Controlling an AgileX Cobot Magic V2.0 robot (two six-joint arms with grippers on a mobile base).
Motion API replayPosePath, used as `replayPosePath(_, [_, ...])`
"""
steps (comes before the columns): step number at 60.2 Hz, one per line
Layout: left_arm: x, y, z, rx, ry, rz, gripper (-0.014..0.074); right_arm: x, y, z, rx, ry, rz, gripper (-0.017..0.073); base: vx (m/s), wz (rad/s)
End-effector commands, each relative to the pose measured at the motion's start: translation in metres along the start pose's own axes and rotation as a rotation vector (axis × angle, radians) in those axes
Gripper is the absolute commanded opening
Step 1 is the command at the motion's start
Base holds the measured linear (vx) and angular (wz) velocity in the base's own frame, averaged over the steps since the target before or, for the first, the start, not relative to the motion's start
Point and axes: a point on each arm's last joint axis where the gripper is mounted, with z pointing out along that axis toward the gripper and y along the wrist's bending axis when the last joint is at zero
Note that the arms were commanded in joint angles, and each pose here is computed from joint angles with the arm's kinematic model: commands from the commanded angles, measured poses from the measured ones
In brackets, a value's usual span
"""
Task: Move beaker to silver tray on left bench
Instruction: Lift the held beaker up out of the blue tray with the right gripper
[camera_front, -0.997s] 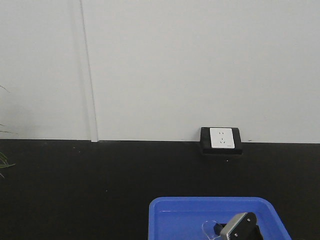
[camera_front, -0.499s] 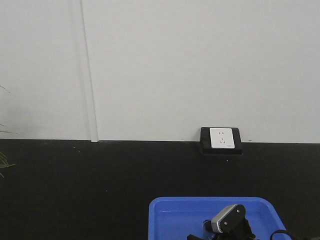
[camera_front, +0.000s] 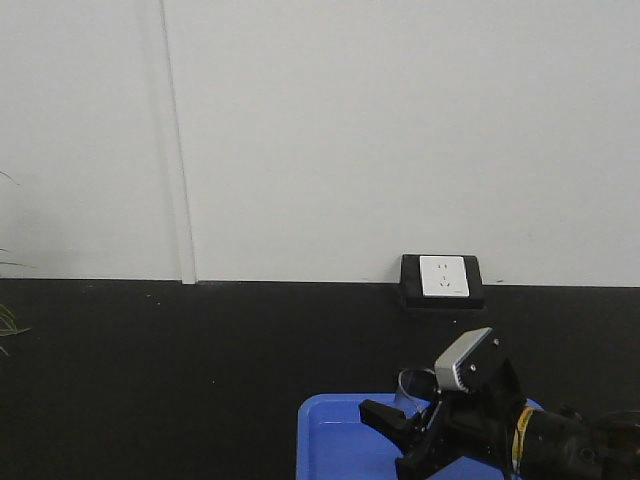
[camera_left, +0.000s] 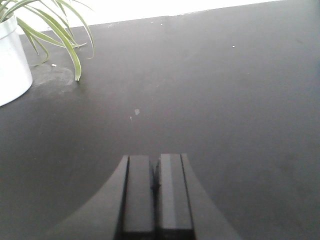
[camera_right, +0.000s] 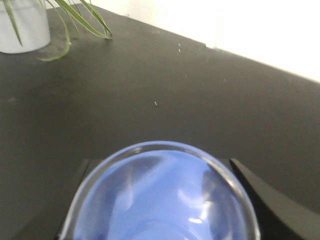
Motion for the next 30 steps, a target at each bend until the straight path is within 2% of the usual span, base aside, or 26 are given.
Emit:
replayPosePath(1, [-0.001,-0.001,0.002,0.005,-0.069,-0.003,0.0001,-0.051,0.021,-0.014,-0.012,-0.114,-0.042,-0.0015,0.00,0.00])
replayPosePath(7, [-0.001,-0.001,0.002,0.005,-0.069,-0.003,0.0001,-0.077,0.040,-0.016,-0.009,-0.139,-0.090,-0.0014,0.00,0.00])
replayPosePath(15, [-0.001,-0.001,0.002,0.005,-0.069,-0.003,0.0001,-0.099,0.059,-0.017,-0.009,-0.158,-0.123,-0.0014,0.00,0.00])
replayPosePath(30, [-0.001,-0.001,0.002,0.005,-0.069,-0.003,0.0001,-0.100,0.065,-0.017,-0.016,-0.153,-0.131,-0.0014,0.00,0.00])
